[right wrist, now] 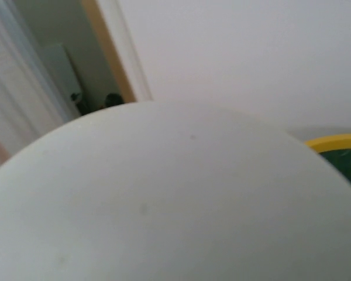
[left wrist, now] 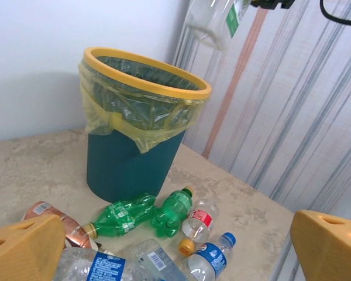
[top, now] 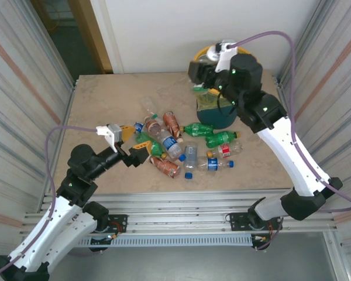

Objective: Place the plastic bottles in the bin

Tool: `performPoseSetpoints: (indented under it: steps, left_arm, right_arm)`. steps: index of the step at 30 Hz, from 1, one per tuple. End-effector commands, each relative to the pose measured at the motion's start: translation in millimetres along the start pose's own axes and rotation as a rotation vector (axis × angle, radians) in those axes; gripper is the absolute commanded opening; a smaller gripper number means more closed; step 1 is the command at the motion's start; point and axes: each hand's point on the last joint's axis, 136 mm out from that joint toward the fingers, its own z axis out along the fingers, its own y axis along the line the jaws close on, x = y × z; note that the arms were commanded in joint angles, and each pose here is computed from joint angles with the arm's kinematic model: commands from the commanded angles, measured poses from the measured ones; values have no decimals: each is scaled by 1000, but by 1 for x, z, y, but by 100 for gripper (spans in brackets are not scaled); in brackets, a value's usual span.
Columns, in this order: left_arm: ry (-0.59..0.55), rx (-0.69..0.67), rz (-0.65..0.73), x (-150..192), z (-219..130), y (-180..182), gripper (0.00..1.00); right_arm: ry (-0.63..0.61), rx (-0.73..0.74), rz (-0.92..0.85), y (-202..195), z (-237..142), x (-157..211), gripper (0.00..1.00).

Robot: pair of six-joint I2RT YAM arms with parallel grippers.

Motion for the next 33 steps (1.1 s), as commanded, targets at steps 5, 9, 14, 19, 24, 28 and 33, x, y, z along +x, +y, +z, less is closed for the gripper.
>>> performPoseSetpoints:
  steps: [5,9,14,19,24,28,33]
  left_arm:
    - [14,-124,-9,8,-2,21,99]
    - [20,-165,-29,11,-4,29,99]
    - [18,-192,-42,14,-6,33,99]
    - [24,-249,-60,16,-8,43,99]
    - [70,-364,-94,26,-13,62,99]
    - [97,-389,-107,32,-14,66,99]
    - [99,-399,-119,36,-14,69,99]
  right_arm:
    - [-67,125,13,-67,19,-40,19]
    - [-21,167,72,-110,44,-35,19]
    - [46,179,109,-142,75,-18,19]
    - [135,198,113,-162,107,13,21]
    - [240,197,129,-175,136,51,25]
    - [305,192,147,-182,151,78,29]
    - [377,182,166,-187,164,104,34]
